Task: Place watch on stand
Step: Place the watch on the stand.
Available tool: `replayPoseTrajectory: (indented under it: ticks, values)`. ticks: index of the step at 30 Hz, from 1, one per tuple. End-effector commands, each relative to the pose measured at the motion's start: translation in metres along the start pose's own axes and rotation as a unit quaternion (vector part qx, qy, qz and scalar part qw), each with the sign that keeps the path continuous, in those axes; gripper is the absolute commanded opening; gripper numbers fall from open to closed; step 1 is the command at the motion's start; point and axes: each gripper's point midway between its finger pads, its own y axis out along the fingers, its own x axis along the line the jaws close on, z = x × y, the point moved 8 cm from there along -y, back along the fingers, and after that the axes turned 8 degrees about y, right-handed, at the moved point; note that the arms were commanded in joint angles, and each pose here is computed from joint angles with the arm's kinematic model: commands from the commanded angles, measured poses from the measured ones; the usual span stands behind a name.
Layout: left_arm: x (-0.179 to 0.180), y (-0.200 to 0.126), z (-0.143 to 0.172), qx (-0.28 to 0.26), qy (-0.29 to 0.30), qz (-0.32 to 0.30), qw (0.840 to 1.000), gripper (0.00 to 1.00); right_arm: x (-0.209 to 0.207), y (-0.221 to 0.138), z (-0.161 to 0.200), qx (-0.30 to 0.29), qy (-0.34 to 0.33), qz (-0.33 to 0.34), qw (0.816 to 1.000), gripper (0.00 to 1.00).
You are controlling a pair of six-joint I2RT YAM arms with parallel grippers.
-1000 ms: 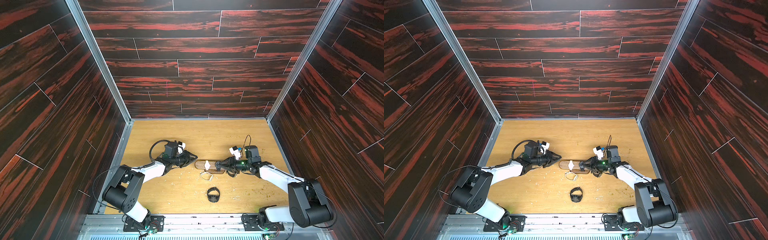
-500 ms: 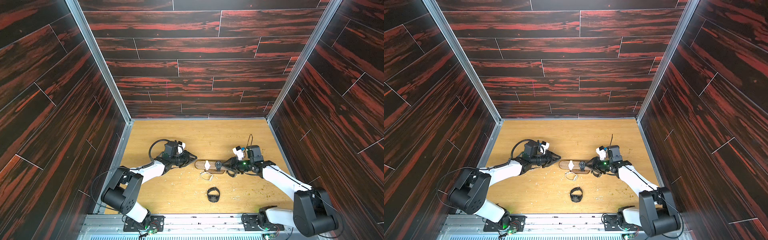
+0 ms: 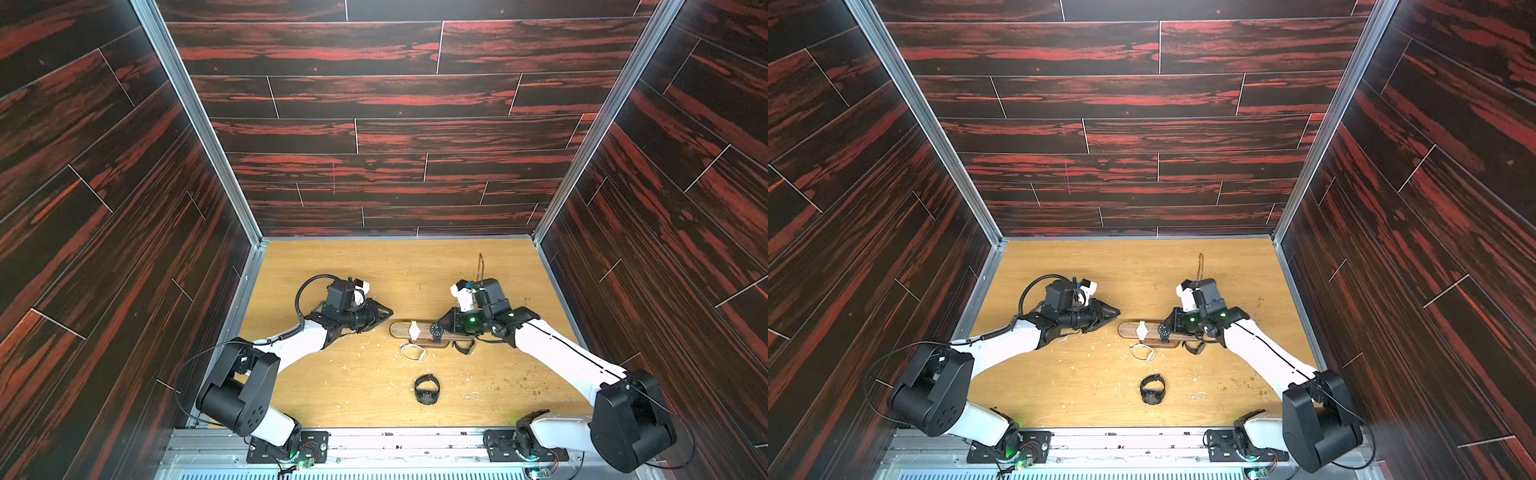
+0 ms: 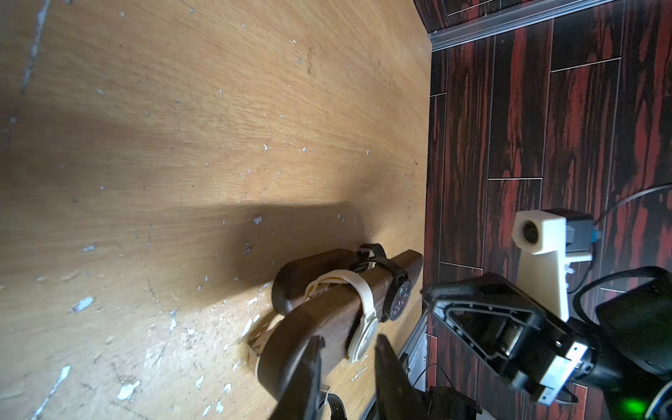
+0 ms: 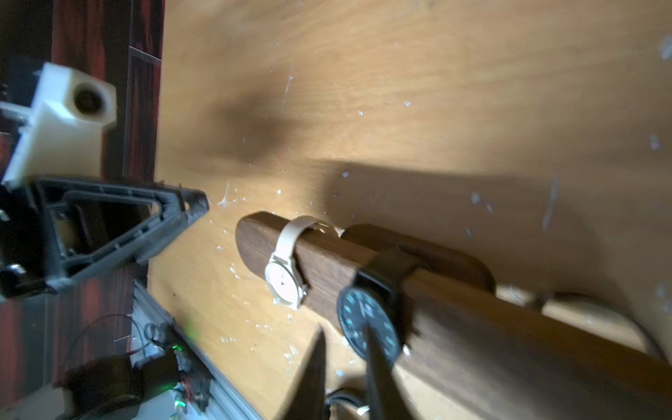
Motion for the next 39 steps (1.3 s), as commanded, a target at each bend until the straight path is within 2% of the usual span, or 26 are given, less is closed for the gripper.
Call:
replayPoseTrajectory:
  ticks: [1,19,25,31,36,39]
  values:
    - [-0.012,-0.008,-0.007,-0.014,0.02,0.009,1.0,0.27,0.003,0.01,-0.001,0.004,-0.013,0.022,1.0,0.02]
    - [-0.007,-0.008,-0.005,-0.01,0.017,0.006,1.0,0.27,-0.011,0.025,0.005,0.012,0.004,0.067,0.998,0.0]
    - [-0.013,-0.01,-0.008,-0.015,0.02,0.012,1.0,0.27,0.001,0.018,0.004,0.006,-0.013,0.058,0.998,0.0]
    - [-0.015,-0.012,-0.002,-0.008,0.02,0.012,1.0,0.28,0.033,0.016,0.008,0.01,-0.074,0.071,0.995,0.1]
    - [-0.03,-0.012,0.008,0.013,0.047,-0.001,0.999,0.28,0.043,0.011,0.007,0.001,-0.073,0.048,0.996,0.14]
    - [-0.038,-0.01,0.014,0.026,0.062,-0.009,0.998,0.28,0.043,0.004,0.006,-0.011,-0.068,0.052,0.996,0.22]
